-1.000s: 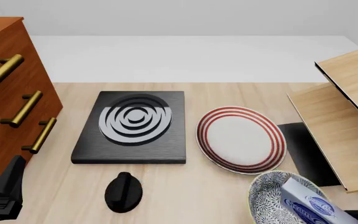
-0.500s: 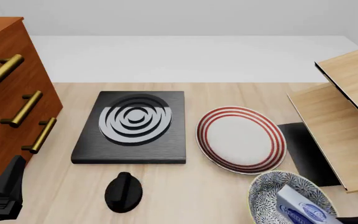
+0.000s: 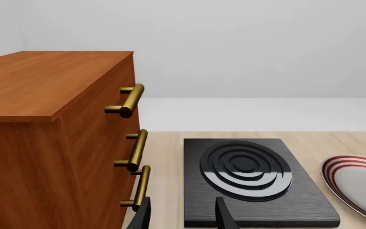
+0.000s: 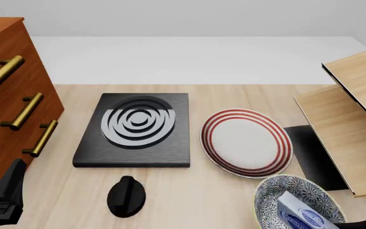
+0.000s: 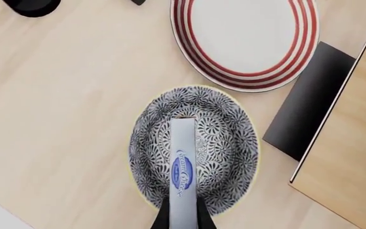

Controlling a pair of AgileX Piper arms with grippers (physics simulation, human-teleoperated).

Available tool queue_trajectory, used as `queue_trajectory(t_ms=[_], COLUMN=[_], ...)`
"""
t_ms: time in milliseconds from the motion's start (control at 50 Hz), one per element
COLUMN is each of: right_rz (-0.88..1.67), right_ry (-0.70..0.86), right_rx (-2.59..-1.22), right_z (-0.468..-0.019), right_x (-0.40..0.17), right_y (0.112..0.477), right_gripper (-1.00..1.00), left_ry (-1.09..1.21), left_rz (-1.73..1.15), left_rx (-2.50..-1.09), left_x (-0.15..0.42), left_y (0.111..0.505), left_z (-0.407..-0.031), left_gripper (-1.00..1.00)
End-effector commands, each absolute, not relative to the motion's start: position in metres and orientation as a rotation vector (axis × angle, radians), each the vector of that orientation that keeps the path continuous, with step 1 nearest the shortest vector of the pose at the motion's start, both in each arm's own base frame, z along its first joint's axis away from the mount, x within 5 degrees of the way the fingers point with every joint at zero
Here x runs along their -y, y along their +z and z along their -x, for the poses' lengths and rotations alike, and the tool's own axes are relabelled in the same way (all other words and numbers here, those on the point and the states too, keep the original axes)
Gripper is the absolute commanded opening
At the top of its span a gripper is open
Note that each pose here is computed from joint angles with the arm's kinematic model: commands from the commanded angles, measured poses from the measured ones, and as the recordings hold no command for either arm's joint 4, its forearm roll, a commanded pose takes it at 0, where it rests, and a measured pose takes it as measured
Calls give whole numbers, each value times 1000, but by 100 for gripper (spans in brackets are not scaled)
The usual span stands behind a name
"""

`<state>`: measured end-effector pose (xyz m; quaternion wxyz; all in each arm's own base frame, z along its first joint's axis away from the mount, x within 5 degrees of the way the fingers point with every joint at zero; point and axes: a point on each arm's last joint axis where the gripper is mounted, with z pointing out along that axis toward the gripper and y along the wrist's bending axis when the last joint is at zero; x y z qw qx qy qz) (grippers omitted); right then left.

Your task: Pick up the cream cheese and put it in the bowl.

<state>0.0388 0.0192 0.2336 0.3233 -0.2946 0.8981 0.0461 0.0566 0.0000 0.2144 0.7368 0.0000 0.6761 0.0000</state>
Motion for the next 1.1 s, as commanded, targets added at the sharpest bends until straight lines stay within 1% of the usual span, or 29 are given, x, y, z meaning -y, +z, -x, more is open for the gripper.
queue_trajectory(t_ms=[20,360,380,740,1100], right_rz=[745,739,740,749,759], right_ry=[125,124,123,129,111], right_rx=[-2372,-2374,-2374,-2367,-2317], right_z=[-41,-42,-42,-43,-39], right_x=[-20,-20,-20,-21,-18], right_y=[226,227,227,234,264], right_gripper=[-100,-100,100,100,100], left_ry=[0,0,0,0,0], left_rz=[0,0,0,0,0], left_rx=[-1485,-1485,-1485,-1485,-1485], left_x=[0,0,0,0,0], left_y=[214,214,214,214,214], left_z=[-57,-57,-57,-57,-57], left_gripper=[100,100,100,100,100])
